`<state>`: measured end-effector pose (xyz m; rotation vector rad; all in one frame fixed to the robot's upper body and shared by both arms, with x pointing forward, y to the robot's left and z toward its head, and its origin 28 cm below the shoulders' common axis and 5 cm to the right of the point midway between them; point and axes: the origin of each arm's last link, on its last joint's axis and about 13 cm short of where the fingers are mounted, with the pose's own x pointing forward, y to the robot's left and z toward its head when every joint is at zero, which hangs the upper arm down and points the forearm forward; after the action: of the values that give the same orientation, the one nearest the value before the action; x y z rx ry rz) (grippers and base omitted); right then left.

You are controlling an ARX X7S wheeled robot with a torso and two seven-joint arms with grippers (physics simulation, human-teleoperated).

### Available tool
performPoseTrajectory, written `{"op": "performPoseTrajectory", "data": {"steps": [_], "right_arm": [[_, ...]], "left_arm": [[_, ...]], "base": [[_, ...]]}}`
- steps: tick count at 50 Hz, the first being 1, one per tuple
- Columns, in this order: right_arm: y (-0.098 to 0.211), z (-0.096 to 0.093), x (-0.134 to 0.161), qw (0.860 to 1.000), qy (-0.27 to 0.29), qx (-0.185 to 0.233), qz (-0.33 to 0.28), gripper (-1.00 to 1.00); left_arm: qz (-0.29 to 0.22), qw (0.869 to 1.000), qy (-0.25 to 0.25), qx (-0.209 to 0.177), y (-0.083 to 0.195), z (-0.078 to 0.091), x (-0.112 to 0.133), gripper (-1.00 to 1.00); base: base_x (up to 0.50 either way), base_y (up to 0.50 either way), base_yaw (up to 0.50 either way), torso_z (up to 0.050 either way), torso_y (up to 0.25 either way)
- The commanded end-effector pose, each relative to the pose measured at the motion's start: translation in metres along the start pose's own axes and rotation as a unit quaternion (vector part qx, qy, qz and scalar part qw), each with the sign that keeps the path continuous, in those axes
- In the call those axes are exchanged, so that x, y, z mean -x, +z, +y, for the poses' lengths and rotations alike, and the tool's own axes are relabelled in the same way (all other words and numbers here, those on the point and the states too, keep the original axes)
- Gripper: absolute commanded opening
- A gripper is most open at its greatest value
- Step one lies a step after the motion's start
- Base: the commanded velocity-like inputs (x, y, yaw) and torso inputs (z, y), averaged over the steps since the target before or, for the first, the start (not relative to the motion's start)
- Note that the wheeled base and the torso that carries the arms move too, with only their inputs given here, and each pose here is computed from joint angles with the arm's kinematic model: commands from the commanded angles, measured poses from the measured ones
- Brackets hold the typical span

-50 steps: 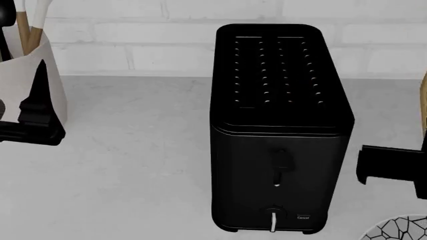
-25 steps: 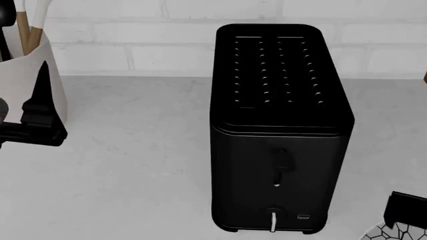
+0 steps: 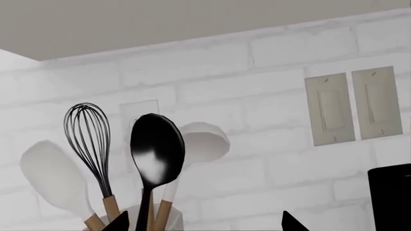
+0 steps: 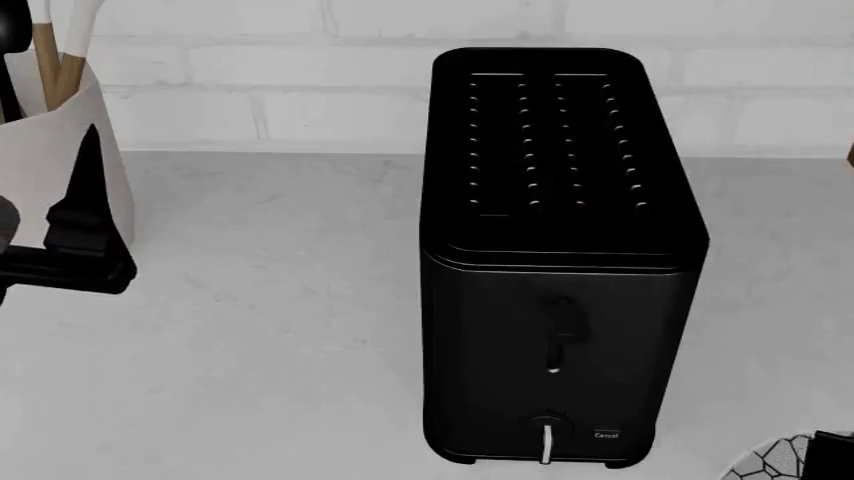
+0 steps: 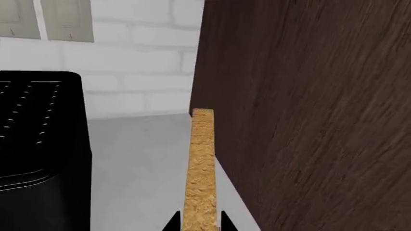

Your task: Place the toasted item on a plate.

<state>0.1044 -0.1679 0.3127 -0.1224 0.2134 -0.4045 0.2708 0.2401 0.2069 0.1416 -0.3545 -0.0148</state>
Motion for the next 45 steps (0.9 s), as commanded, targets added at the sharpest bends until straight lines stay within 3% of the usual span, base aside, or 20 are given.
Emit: {"op": "performPoseTrajectory", "data": {"steps": [1, 14, 29, 45], "right_arm": [[0.000, -0.004, 0.003, 0.999, -0.013, 0.030, 0.003, -1.00], [-0.021, 0.007, 0.000, 0.998, -0.014, 0.048, 0.033, -1.00], [-0.025, 0.002, -0.004, 0.994, -0.030, 0.093, 0.049, -1.00], [-0.034, 0.006, -0.009, 0.993, -0.037, 0.093, 0.068, -1.00]], "left_arm": [[0.001, 1.000, -0.001, 0.000, -0.001, 0.000, 0.000, 1.00], [0.004, 1.000, -0.005, -0.001, -0.004, -0.002, 0.000, 1.00], [0.005, 1.000, -0.002, -0.002, -0.004, -0.001, 0.000, 1.00], [0.007, 1.000, -0.004, -0.003, -0.006, -0.002, 0.000, 1.00]], "base": [[0.00, 0.00, 0.00, 0.000, 0.000], [0.00, 0.00, 0.00, 0.000, 0.000], [0.00, 0.00, 0.00, 0.000, 0.000], [0.00, 0.00, 0.00, 0.000, 0.000]]}}
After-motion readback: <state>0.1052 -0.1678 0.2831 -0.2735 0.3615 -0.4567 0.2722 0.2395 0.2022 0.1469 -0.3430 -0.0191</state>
